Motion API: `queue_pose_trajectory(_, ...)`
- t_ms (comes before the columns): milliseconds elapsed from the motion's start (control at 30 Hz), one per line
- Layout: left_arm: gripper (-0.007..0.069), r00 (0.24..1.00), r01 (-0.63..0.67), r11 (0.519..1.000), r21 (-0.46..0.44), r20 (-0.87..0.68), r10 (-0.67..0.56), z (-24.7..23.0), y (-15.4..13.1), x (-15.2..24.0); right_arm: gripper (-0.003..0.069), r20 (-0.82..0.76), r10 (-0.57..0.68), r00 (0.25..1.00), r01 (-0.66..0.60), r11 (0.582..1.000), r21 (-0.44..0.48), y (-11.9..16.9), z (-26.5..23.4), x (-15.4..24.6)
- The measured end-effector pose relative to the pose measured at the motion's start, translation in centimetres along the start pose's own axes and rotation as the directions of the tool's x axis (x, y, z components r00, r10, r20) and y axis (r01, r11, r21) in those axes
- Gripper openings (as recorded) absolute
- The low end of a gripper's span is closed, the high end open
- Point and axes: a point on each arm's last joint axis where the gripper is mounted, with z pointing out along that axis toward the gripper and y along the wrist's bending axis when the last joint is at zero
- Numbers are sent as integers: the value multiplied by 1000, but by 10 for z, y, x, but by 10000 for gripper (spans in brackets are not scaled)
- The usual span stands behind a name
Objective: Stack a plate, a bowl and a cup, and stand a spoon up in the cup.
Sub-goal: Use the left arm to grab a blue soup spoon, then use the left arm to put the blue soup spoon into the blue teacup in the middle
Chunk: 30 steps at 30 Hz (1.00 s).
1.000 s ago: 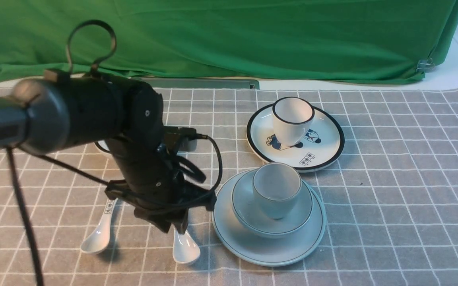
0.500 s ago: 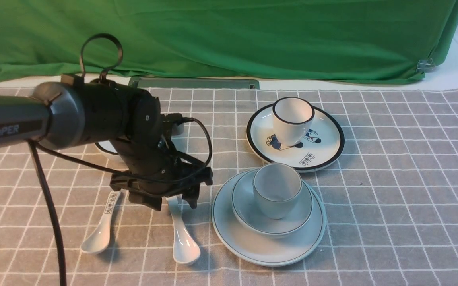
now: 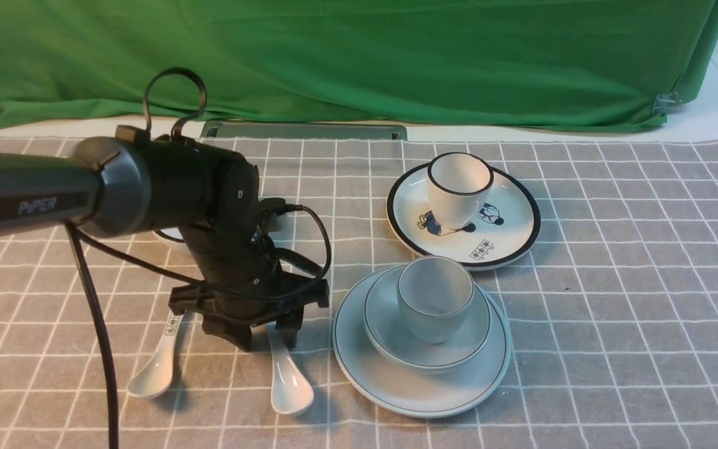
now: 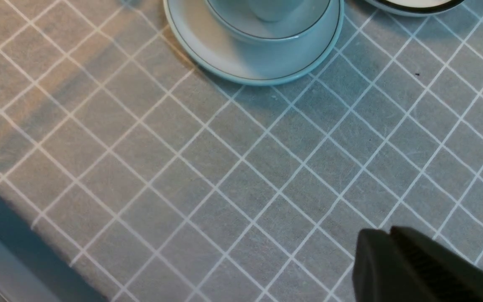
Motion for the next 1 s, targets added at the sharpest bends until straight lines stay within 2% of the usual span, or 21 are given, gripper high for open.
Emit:
queue_pose_trajectory(33,395,1000,-3,1000,-2,-4,3,1,0,0,69,-1,0,1000,0,1000,0,0,0,0)
queue_pose_trajectory(133,304,999,-34,999,-16,-19,34,2,1,0,69,-1,0,1000,0,1000,0,0,0,0)
queue_pose_trajectory(233,113,997,-71,997,-30,-25,70,1,4,-1,69,-1,0,1000,0,1000,0,0,0,0)
queue_pose_trajectory(400,105,994,-111,994,0,-19,111,-3,2,0,70,-1,0,1000,0,1000,0,0,0,0)
queue_pose_trajectory(467,105,990,-142,989,37,7,142,-15,-2,4,73,-1,0,1000,0,1000,0,0,0,0)
queue_pose_trajectory(567,105,980,-182,981,60,86,177,-39,-8,8,74,-7,0,1000,0,1000,0,0,0,1)
queue_pose_trajectory(633,105,934,-266,961,72,264,239,-75,-18,18,75,-21,0,1000,0,1000,-2,0,0,2)
queue_pose_trajectory(700,105,865,-336,937,95,425,267,-100,-30,31,76,-27,0,1000,0,1000,-3,0,0,3)
queue_pose_trajectory(767,105,762,-412,904,116,587,272,-117,-42,45,78,-29,1,1000,-1,1000,-3,0,0,3)
queue_pose_trajectory(900,105,498,-536,834,131,847,187,-127,-60,66,80,-38,7,999,-7,1000,-4,0,0,3)
queue_pose_trajectory(1000,105,293,-619,782,81,947,134,-123,-67,73,84,-39,12,999,-13,1000,-4,0,0,4)
